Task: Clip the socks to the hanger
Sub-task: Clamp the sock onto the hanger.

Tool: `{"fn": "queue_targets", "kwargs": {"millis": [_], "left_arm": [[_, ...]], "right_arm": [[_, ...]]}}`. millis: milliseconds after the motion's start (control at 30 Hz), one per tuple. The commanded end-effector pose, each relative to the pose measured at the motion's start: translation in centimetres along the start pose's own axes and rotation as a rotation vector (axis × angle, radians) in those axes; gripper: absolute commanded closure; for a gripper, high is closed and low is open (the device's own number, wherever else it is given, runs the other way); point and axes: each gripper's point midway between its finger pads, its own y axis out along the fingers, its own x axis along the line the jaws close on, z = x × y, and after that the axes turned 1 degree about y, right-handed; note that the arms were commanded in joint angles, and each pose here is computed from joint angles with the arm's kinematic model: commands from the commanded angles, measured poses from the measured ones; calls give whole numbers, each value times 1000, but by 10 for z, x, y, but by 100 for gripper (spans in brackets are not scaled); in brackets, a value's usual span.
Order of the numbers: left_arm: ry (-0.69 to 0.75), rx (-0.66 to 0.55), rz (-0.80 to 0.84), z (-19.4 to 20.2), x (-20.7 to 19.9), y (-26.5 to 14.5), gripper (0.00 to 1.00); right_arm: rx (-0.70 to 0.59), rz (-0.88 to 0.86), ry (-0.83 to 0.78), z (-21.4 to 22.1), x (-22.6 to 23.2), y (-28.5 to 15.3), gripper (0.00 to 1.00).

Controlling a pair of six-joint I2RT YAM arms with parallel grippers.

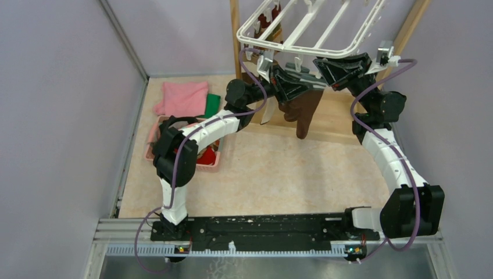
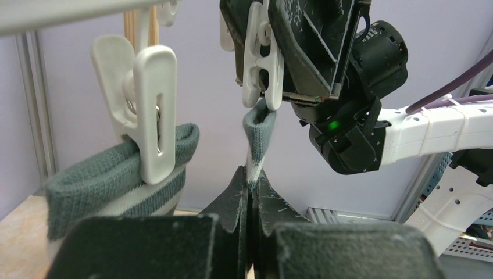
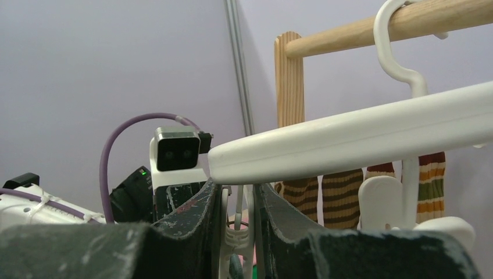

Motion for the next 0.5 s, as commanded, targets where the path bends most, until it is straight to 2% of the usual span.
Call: {"fn": "queue_targets", "kwargs": {"millis": [0, 467], "left_arm": [[37, -34, 34, -18, -5, 7, 100], [35, -36, 64, -23, -11, 10, 100]], "right_arm": [[-41, -53, -46, -21, 14, 6, 100], [-43, -53, -48, -22, 14, 6, 100]]}}
